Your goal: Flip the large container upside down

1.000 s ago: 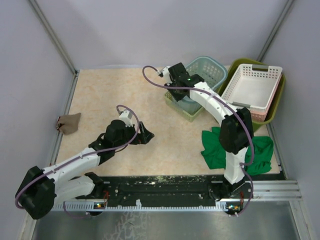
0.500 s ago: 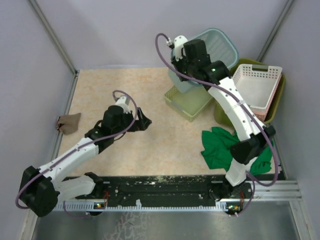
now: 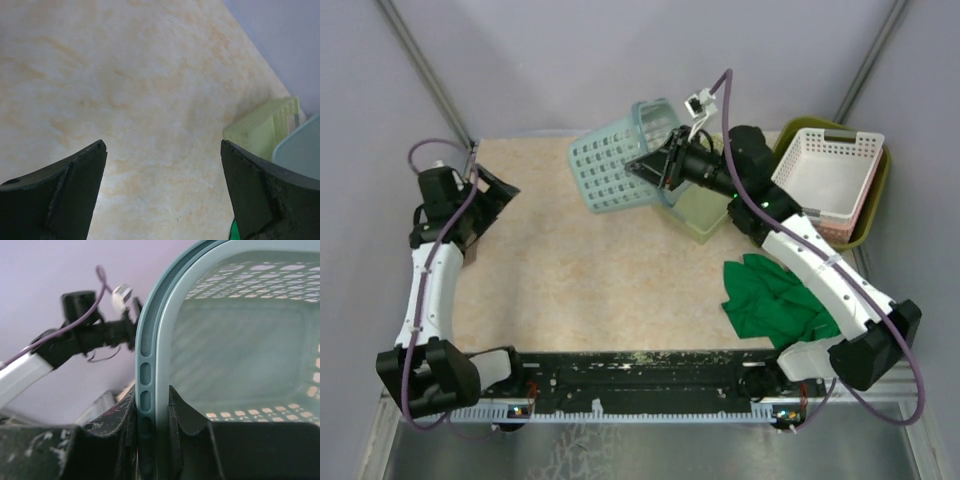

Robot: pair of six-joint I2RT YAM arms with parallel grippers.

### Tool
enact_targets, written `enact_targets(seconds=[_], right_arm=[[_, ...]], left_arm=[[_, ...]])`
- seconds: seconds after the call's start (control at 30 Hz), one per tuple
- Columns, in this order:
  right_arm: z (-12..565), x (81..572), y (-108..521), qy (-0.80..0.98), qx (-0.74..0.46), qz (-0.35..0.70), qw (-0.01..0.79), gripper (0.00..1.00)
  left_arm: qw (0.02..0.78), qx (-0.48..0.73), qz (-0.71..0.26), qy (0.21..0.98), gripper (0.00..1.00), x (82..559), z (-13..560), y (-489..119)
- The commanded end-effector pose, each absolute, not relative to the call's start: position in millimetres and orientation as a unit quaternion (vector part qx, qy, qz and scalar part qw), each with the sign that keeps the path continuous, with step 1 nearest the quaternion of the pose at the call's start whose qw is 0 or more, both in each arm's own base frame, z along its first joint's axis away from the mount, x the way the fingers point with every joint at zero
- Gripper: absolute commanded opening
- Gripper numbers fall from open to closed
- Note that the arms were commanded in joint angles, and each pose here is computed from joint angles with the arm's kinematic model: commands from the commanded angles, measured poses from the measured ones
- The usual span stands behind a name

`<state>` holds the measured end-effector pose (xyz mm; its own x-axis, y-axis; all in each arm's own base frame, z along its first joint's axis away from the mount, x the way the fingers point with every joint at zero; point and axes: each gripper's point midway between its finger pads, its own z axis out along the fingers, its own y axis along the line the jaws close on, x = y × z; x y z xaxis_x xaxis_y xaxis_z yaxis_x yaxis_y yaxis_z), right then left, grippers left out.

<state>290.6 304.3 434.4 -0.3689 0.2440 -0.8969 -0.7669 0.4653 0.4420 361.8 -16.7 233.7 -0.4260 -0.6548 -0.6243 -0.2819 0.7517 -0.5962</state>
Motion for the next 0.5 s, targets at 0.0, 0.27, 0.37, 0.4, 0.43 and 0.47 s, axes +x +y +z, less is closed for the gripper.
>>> enact_targets(seconds=[0.0, 0.27, 0.37, 0.4, 0.43, 0.47], right_arm=[[491.2, 234.2, 336.2, 0.528, -0.216, 0.657, 0.493, 0.00], [449.8, 205.6, 339.8, 0.382, -0.159, 0.854, 0.314, 0.00], [414.5, 216.9, 345.2, 0.383, -0.135, 0.869, 0.282, 0.00], [404.4, 219.0, 347.0, 0.391, -0.131, 0.864, 0.291, 0.00], [396.2, 221.0, 346.4, 0.399, -0.121, 0.860, 0.295, 0.00], [389.8, 223.4, 345.8, 0.405, -0.108, 0.859, 0.294, 0.00]], left_arm=[[0.410, -0.376, -0.199, 0.807, 1.00, 339.2, 233.9, 27.9], [0.419, -0.364, -0.179, 0.812, 1.00, 336.5, 234.4, 33.8], [0.423, -0.359, -0.187, 0.811, 1.00, 335.0, 237.0, 30.8], [0.425, -0.357, -0.189, 0.810, 1.00, 334.3, 238.0, 29.9], [0.425, -0.357, -0.189, 0.810, 1.00, 333.7, 238.5, 29.6], [0.425, -0.355, -0.190, 0.811, 1.00, 333.1, 238.6, 28.9]])
